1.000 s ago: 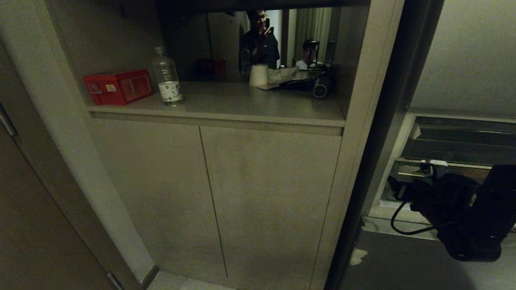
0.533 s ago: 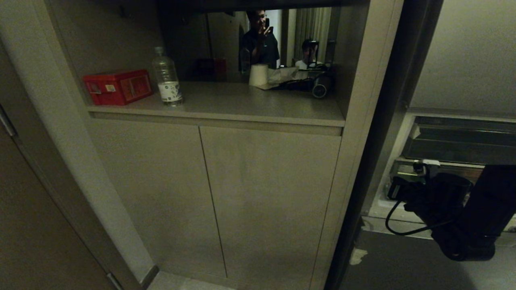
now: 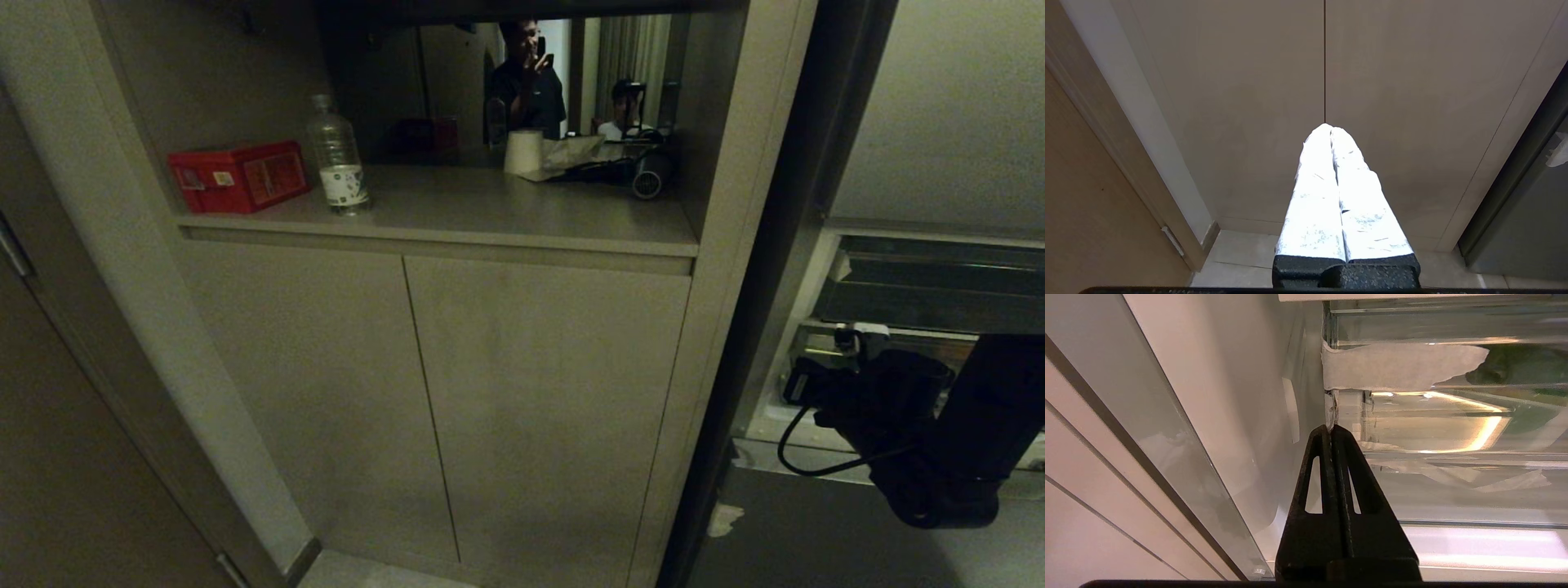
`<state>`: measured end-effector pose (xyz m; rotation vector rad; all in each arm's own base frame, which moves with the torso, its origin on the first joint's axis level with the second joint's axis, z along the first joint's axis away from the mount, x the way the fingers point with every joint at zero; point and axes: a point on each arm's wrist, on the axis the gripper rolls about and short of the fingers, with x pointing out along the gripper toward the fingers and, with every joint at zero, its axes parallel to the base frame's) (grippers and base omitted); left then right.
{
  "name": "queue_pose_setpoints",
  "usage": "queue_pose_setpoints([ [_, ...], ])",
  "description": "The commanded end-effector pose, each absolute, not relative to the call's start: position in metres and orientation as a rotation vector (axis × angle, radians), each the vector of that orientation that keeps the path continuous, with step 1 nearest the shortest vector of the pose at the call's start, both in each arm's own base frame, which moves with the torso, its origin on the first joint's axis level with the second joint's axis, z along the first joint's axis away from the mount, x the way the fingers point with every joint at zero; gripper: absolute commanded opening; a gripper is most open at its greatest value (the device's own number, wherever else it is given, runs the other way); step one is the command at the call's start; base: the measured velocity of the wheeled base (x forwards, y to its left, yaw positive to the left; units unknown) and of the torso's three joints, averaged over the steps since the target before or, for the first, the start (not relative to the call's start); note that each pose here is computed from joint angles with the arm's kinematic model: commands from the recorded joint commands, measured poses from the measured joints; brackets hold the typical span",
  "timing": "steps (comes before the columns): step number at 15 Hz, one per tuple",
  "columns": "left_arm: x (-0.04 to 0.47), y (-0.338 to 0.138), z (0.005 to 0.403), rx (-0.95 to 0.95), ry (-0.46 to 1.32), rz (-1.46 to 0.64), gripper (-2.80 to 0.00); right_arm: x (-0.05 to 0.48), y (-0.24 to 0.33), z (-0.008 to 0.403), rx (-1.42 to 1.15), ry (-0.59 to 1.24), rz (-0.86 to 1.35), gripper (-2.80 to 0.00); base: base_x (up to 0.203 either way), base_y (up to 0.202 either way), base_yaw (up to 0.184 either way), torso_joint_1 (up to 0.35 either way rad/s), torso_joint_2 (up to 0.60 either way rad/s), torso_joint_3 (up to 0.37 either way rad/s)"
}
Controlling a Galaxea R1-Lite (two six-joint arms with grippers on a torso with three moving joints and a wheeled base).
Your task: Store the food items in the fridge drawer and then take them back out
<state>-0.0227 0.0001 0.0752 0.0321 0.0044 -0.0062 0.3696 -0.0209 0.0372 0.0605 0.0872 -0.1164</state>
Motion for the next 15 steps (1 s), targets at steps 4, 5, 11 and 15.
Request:
queue_pose_setpoints([
  [4, -0.023, 0.000, 0.075, 0.032, 0.006, -0.006, -2.80, 0.359, -0.021, 0.041, 0.065, 0.098, -0.120, -2.80, 0.000, 0.000, 0.000, 0.000, 0.00, 0.000],
  [5, -0.023, 0.000, 0.075, 0.032, 0.005, -0.006, -2.80, 0.355, -0.021, 0.042, 0.066, 0.103, -0.120, -2.80, 0.000, 0.000, 0.000, 0.000, 0.00, 0.000],
  [11, -0.023, 0.000, 0.075, 0.032, 0.005, -0.006, -2.80, 0.349, -0.022, 0.042, 0.073, 0.118, -0.126, -2.80, 0.000, 0.000, 0.000, 0.000, 0.00, 0.000],
  [15, -0.023, 0.000, 0.075, 0.032, 0.006, -0.006, -2.80, 0.348, -0.024, 0.042, 0.072, 0.119, -0.132, -2.80, 0.000, 0.000, 0.000, 0.000, 0.00, 0.000],
])
